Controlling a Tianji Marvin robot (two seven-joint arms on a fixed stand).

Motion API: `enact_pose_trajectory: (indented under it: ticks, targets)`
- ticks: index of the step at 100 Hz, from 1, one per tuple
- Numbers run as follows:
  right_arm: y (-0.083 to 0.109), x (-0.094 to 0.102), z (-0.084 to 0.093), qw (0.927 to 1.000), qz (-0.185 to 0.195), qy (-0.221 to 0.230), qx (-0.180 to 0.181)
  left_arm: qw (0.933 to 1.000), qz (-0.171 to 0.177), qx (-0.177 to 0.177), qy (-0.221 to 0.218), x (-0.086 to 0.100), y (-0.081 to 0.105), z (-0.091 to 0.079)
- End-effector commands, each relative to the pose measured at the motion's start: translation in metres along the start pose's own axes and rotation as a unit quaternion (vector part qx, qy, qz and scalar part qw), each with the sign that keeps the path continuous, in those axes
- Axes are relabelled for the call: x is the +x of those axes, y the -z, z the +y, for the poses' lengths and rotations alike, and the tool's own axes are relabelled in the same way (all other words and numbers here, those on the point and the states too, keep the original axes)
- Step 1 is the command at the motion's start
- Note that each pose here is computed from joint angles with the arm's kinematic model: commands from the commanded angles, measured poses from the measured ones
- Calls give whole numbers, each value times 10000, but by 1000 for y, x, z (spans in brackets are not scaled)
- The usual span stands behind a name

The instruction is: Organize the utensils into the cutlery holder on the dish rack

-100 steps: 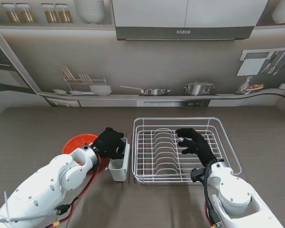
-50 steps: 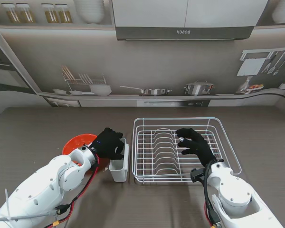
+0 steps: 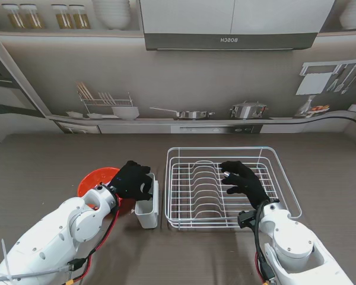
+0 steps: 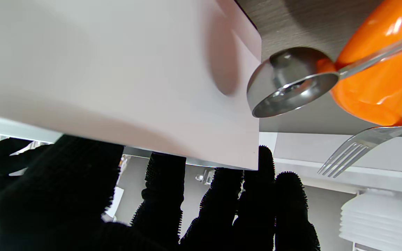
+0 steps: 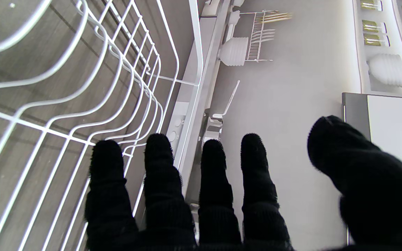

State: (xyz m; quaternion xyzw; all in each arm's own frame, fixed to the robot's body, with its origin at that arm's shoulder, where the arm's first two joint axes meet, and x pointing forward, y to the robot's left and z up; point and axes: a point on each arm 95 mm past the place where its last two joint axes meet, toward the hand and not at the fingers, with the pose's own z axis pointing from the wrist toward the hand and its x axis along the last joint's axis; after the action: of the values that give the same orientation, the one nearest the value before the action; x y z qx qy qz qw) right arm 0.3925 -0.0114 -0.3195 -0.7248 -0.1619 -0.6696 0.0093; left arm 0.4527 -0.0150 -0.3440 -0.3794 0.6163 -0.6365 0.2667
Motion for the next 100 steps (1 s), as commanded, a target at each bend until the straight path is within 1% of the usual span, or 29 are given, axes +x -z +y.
enact_pose_trajectory:
  ticks: [1, 15, 33, 71, 100]
  targets:
    - [1, 0, -5, 10000, -13, -48, 85, 10000, -8, -19, 54, 0, 0, 1]
    - [1, -1, -6, 9999, -20, -52, 88, 9999, -14, 104, 85, -1, -1, -4]
    - [1, -1, -6, 9999, -22, -56, 88, 9998, -15, 167, 144, -3, -2, -8]
    - [0, -1, -4, 10000, -16, -52, 53, 9986, -84, 322, 420, -6, -4, -9]
    - [0, -1, -4, 10000, -21, -53, 57, 9969, -117, 527, 567, -9, -4, -18]
